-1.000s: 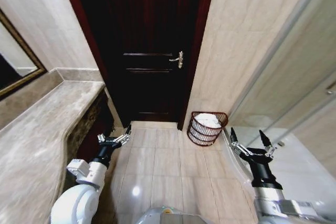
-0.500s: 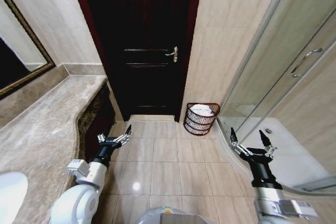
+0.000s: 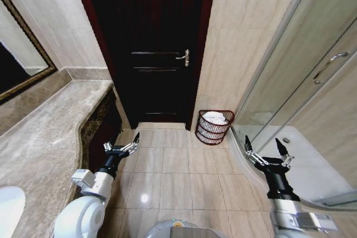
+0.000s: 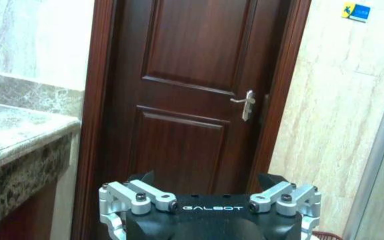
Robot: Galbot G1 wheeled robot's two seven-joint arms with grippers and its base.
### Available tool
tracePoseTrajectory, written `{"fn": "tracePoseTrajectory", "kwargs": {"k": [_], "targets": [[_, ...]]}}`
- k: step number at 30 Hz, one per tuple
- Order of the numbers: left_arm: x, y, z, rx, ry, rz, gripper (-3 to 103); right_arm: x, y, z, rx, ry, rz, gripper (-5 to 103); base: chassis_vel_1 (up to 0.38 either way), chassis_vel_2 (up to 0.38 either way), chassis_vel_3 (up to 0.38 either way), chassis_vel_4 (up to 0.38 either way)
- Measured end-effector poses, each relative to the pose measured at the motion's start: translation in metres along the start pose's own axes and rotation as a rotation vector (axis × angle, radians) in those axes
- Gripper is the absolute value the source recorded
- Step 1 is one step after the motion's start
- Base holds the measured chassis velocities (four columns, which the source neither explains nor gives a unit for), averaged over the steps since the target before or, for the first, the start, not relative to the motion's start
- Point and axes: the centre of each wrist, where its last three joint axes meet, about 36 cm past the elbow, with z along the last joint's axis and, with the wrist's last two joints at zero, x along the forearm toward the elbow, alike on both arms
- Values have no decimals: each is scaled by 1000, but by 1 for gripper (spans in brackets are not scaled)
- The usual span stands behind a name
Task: Discard the used towel into the hamper.
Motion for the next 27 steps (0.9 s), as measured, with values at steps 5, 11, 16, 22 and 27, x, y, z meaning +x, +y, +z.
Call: {"fn": "tracePoseTrajectory", "kwargs": {"k": [5,11,16,22,27], "targets": [[0,0,0,0,0,0,100,0,0,0,0,0,0,100,0,0,0,0],[0,0,0,0,0,0,100,0,0,0,0,0,0,100,0,0,0,0],[0,0,0,0,0,0,100,0,0,0,0,0,0,100,0,0,0,0],[0,0,0,0,0,0,100,0,0,0,0,0,0,100,0,0,0,0],[0,0,0,0,0,0,100,0,0,0,0,0,0,100,0,0,0,0]]}}
